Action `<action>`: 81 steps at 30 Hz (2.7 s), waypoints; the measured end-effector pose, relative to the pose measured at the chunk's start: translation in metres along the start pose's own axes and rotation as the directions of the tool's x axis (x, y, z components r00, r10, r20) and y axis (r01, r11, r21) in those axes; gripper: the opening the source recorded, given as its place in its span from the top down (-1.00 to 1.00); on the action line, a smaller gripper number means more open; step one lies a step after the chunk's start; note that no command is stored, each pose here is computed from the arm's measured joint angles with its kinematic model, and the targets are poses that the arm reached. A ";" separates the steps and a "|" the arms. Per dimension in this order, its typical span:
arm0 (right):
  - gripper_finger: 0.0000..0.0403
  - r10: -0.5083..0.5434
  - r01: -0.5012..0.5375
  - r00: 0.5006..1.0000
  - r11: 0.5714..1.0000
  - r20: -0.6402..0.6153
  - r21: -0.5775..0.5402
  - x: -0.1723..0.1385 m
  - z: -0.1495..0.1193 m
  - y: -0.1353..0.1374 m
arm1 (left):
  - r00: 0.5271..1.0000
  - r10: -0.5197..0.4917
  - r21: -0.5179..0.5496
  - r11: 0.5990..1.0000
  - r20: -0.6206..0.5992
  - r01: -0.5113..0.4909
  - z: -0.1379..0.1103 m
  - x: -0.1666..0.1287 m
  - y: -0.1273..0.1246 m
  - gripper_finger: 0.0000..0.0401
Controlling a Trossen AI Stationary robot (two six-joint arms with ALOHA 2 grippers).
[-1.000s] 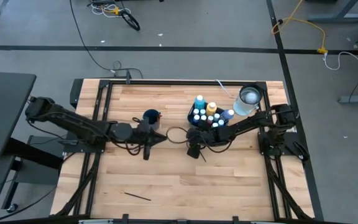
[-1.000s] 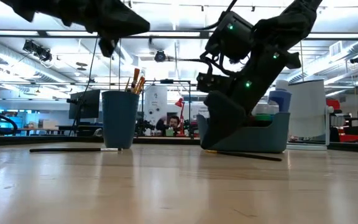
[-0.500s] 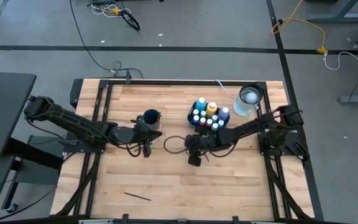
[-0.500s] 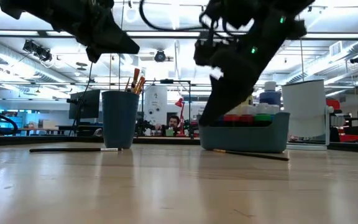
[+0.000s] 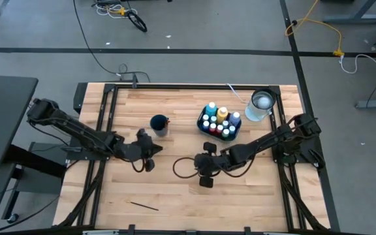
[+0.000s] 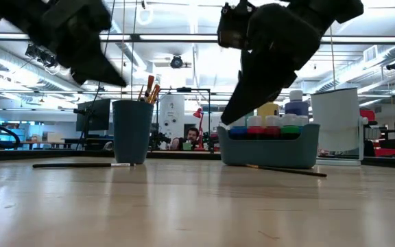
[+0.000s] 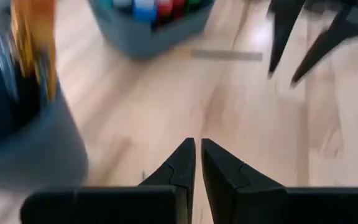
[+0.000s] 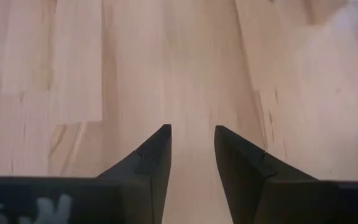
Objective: Pick & Place Paint Supplies
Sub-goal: Put the silver paintbrush into the blue cup
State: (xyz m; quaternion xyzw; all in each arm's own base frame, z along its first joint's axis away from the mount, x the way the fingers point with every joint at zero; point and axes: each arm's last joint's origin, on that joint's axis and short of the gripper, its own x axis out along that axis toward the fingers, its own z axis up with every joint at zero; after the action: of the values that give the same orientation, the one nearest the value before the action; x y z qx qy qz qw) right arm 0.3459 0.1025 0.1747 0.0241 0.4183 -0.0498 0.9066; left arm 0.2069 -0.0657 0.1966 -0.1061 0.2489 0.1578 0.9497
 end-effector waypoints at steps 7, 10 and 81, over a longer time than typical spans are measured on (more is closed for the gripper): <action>0.39 -0.019 0.020 0.999 0.999 0.047 -0.025 0.000 0.004 0.001 | 0.996 0.077 -0.038 0.996 -0.052 -0.079 -0.045 -0.001 0.013 0.76; 0.39 -0.015 0.017 0.998 0.999 0.059 -0.038 0.000 0.005 0.001 | 0.990 0.133 0.000 0.991 -0.040 -0.133 -0.056 -0.001 0.019 0.70; 0.39 0.052 0.024 0.931 0.979 0.360 -0.203 0.016 0.050 -0.053 | 0.998 0.056 -0.055 0.997 0.038 -0.054 -0.113 0.046 0.019 0.89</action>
State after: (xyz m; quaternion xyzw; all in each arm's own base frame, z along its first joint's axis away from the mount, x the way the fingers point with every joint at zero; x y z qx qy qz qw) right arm 0.3881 0.0442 0.1950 -0.0755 0.2460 -0.0038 0.9663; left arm 0.1884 -0.0683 0.0743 -0.1218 0.2284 0.1927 0.9465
